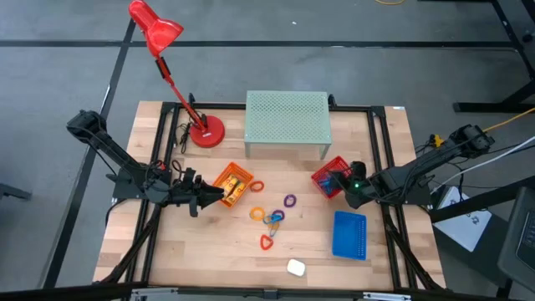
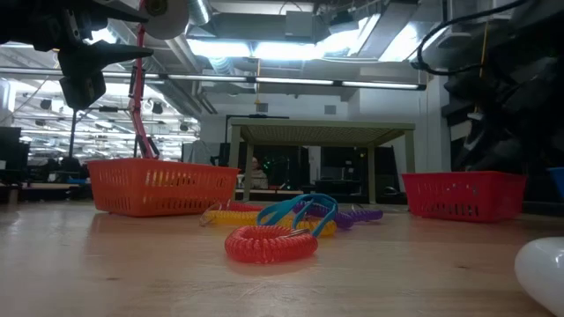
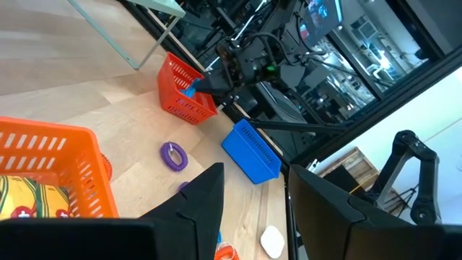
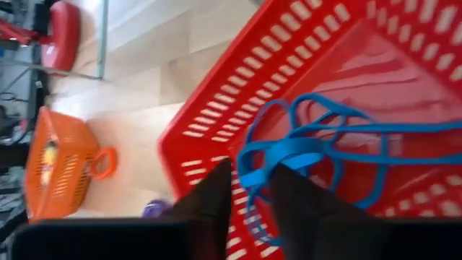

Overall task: Pick & Place Office Desk Supplies
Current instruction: Put the blue rubber band into the red bin

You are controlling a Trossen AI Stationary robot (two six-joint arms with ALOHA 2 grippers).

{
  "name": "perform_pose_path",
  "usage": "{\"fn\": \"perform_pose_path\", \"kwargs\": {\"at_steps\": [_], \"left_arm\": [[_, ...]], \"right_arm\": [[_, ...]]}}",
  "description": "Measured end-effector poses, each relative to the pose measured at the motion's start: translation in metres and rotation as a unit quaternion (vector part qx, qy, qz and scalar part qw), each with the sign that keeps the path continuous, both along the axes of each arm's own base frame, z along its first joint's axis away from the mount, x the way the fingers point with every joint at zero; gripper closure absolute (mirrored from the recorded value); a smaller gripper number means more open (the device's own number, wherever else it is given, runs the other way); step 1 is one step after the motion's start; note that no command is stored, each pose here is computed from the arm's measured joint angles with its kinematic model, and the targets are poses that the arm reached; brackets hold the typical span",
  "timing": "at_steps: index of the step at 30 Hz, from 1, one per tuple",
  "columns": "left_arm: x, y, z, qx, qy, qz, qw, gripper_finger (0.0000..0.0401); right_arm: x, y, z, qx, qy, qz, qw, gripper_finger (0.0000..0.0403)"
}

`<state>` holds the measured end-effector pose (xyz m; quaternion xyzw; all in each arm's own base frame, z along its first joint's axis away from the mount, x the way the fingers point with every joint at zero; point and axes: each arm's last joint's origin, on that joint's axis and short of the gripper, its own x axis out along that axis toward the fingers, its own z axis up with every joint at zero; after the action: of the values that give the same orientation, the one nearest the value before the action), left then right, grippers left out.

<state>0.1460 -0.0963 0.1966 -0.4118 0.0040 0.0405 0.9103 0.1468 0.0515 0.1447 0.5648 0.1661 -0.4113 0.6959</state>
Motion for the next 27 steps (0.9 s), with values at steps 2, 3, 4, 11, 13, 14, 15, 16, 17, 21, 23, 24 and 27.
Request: {"fn": "perform_pose_path", "kwargs": {"at_steps": [2,3,4,11,13,14,15,16,17,21,23,24,27], "left_arm": [[0.0,0.0,0.0,0.0,0.0,-0.001,1.0,0.0249],[0.0,0.0,0.0,0.0,0.0,-0.001,1.0,0.0249],[0.0,0.0,0.0,0.0,0.0,-0.001,1.0,0.0249],[0.0,0.0,0.0,0.0,0.0,-0.002,1.0,0.0249],[0.0,0.0,0.0,0.0,0.0,-0.007,1.0,0.0249],[0.0,-0.001,0.0,0.0,0.0,-0.01,1.0,0.0249],[0.0,-0.001,0.0,0.0,0.001,-0.013,1.0,0.0249],[0.0,-0.001,0.0,0.0,0.001,-0.015,1.0,0.0249],[0.0,-0.001,0.0,0.001,0.001,-0.016,1.0,0.0249],[0.0,-0.001,-0.001,0.003,0.004,-0.016,1.0,0.0249],[0.0,-0.001,-0.001,0.003,0.005,-0.016,1.0,0.0249],[0.0,-0.001,-0.001,0.003,0.005,-0.018,1.0,0.0249],[0.0,-0.002,-0.001,0.002,0.005,-0.028,1.0,0.0249]], "right_arm": [[0.002,0.001,0.001,0.003,-0.011,0.003,1.0,0.0271],[0.004,0.002,0.003,0.004,-0.018,0.006,1.0,0.0253],[0.006,0.003,0.005,0.003,-0.025,0.011,1.0,0.0236],[0.022,0.009,0.036,-0.028,-0.064,0.038,0.997,0.0168],[0.027,0.011,0.049,-0.041,-0.079,0.042,0.995,0.0166],[0.029,0.012,0.056,-0.05,-0.083,0.047,0.994,0.0168],[0.032,0.013,0.063,-0.06,-0.086,0.05,0.993,0.017],[0.033,0.013,0.069,-0.07,-0.086,0.051,0.993,0.0172],[0.033,0.013,0.074,-0.079,-0.082,0.052,0.992,0.0175],[0.032,0.012,0.089,-0.097,-0.054,0.047,0.993,0.0188],[0.03,0.011,0.094,-0.102,-0.041,0.041,0.993,0.0192],[0.029,0.011,0.096,-0.105,-0.037,0.038,0.993,0.0193],[0.027,0.009,0.099,-0.113,-0.031,0.02,0.993,0.0195]]}}
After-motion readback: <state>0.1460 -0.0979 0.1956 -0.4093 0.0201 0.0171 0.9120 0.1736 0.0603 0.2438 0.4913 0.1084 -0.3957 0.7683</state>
